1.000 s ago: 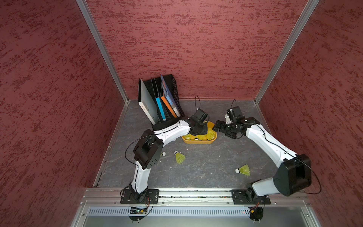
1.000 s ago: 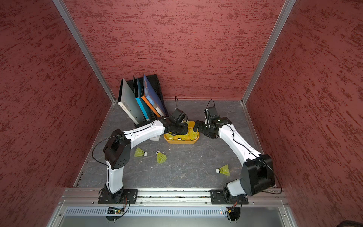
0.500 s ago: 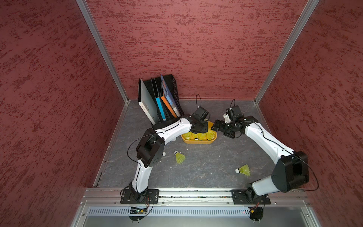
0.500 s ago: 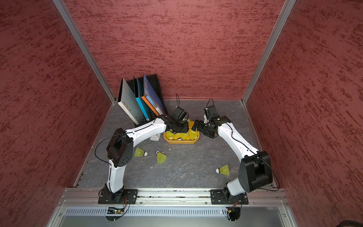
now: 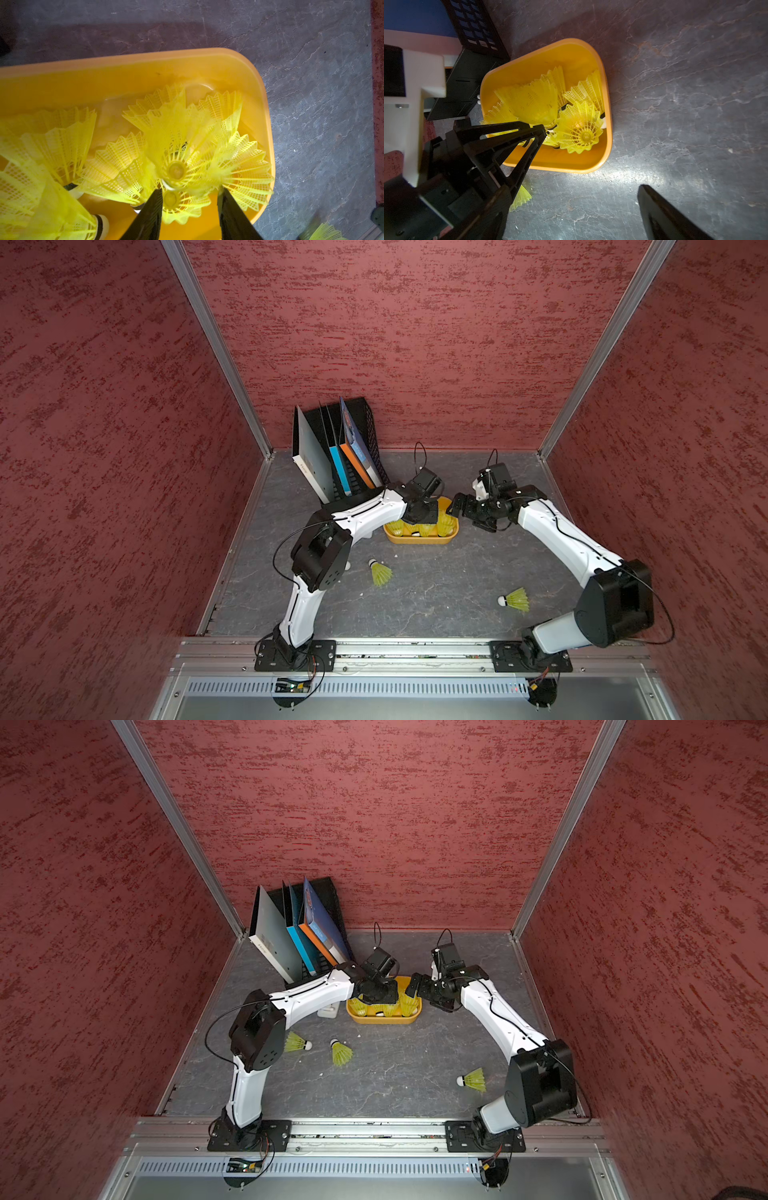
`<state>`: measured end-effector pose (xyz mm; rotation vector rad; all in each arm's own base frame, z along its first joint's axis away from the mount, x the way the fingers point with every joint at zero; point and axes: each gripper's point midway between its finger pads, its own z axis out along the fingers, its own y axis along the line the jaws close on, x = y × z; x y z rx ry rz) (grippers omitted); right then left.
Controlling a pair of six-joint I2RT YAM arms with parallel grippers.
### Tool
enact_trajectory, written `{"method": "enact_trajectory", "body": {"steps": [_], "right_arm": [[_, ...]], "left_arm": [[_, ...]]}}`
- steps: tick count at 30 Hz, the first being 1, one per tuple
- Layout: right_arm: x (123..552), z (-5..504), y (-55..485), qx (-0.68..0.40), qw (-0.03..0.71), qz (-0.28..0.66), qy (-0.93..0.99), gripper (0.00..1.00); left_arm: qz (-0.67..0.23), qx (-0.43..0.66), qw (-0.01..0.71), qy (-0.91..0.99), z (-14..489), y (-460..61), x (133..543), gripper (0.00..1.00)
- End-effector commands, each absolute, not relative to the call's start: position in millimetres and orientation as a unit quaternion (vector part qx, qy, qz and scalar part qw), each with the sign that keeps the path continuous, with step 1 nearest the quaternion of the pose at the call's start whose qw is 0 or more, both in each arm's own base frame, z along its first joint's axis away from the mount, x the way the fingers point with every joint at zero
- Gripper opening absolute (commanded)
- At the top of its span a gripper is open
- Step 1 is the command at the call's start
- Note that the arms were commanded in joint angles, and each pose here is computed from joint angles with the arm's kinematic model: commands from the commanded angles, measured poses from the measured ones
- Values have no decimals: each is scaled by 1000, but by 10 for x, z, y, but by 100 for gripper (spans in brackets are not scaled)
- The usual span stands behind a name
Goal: Put the shuttlecocks into the storage box
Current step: Place the shuttlecock in the storage box.
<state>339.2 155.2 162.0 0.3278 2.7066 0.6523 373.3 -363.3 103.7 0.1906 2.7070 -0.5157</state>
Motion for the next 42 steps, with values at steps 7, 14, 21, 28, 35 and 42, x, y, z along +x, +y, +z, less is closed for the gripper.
{"method": "enact_trajectory", "body": {"steps": [7,14,21,28,35,42], "right_arm": [[3401,1677,1548,115,183,240,946,98],[3375,1787,1440,125,206,222,945,98],[3201,1902,1231,160,216,187,945,98],[2845,1895,983,197,195,137,951,98],[2488,1827,797,245,164,101,950,98],[2079,1836,539,335,131,52,932,98]], "left_arm": [[-184,61,224,955,1332,-3591,3778,51],[-180,59,271,944,1634,-3511,3750,70],[-218,91,306,922,1887,-3502,3662,72],[-261,155,309,901,1932,-3593,3455,72],[-326,264,301,856,1954,-3893,3055,72],[-380,386,257,801,1739,-4279,2453,69]]}}
